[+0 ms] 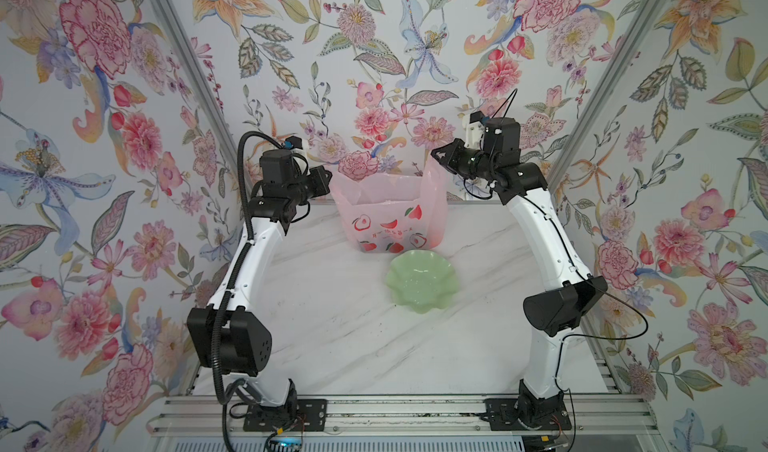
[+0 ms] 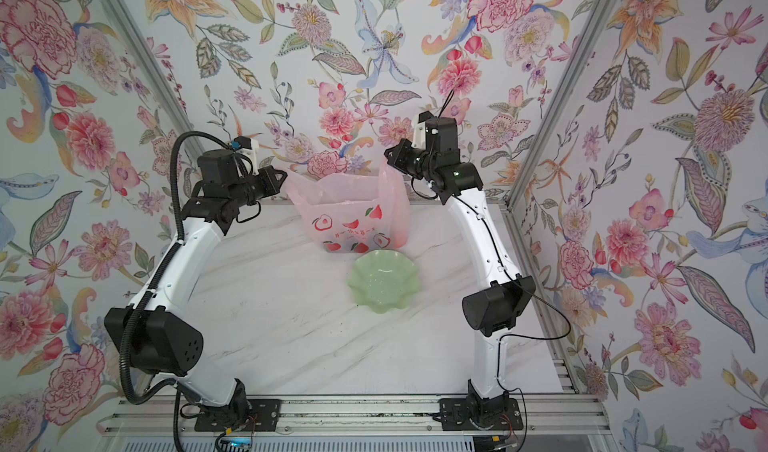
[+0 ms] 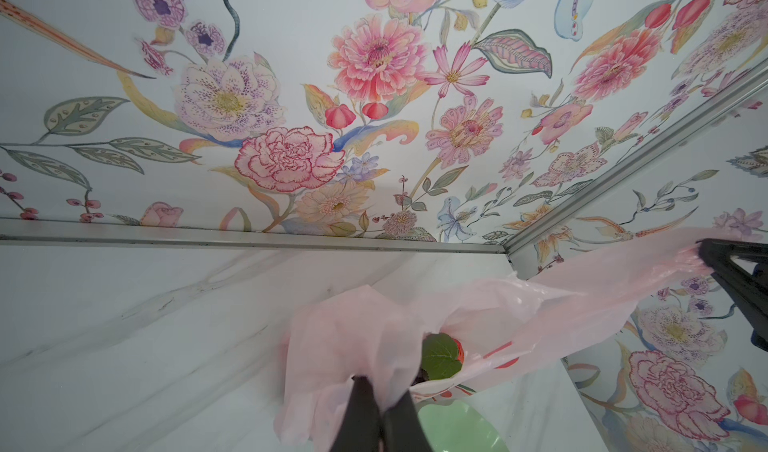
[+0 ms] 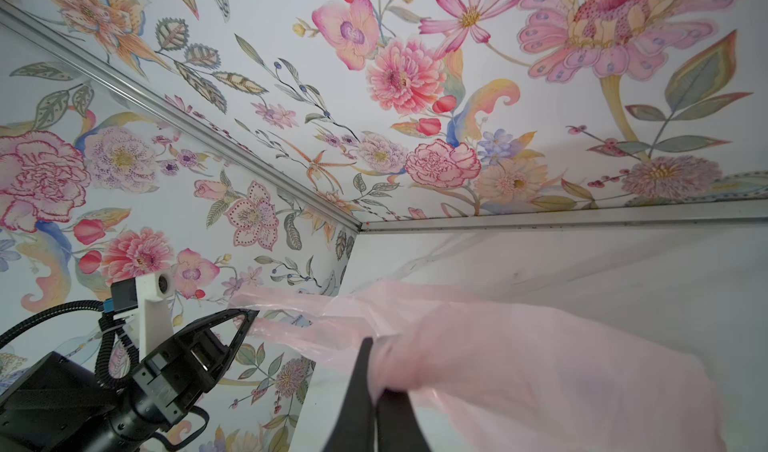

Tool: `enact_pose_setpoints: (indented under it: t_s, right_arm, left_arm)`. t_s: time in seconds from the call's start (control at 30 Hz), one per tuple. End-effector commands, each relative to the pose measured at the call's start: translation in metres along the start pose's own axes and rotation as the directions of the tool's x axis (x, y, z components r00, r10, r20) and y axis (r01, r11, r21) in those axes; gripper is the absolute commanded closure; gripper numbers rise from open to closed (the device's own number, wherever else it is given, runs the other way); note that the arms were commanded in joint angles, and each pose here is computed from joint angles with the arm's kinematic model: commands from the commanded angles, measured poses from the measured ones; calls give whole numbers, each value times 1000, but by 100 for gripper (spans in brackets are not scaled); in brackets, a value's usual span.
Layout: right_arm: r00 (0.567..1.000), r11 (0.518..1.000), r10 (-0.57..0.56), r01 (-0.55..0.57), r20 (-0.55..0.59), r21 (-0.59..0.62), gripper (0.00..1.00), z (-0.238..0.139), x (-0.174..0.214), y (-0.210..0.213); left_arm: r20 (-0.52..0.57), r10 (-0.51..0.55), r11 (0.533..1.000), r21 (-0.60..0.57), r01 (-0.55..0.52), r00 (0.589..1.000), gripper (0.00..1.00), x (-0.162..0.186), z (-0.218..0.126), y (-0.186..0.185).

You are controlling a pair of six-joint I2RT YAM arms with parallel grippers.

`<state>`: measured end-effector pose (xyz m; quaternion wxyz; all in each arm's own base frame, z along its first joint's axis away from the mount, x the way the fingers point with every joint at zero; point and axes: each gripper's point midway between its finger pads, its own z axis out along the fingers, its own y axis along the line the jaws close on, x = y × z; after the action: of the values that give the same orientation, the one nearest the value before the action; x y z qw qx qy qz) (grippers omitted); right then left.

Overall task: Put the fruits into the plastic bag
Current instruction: 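Lift the bag upright with both grippers, pulling its handles apart, then hold the bag up with both grippers and lower it onto the table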

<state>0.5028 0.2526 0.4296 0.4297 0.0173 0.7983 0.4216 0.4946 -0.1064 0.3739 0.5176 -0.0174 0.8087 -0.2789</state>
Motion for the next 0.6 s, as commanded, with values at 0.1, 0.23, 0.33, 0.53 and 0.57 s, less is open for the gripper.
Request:
enact_pose_setpoints:
  t_s: [0.1,0.23,0.33,0.53,0.57]
  right_arm:
    - [978,990,-136,140,155,-13,100,-27,-38,39]
    - [998,999,-42,41,42,22,100,-2,-12,-2]
    - [999,1000,19,-19,-35,9,100,8,4,-16]
    - [929,957,-271,289,251,-37,100,-45,-46,76]
    - [922,958,-275,288,271,-9,100,-48,-48,73]
  left_arm:
    - [69,72,997,-37,-70,995,100,-23,-16,-1]
    - [50,-12,1000,16,12,999,100,-3,-5,5]
    - [48,5,1000,21,-6,999,100,-8,-6,1]
    - [64,7,1000,29,-9,998,100,-9,-13,-2]
    - [69,12,1000,26,-14,998,100,-11,-14,-3]
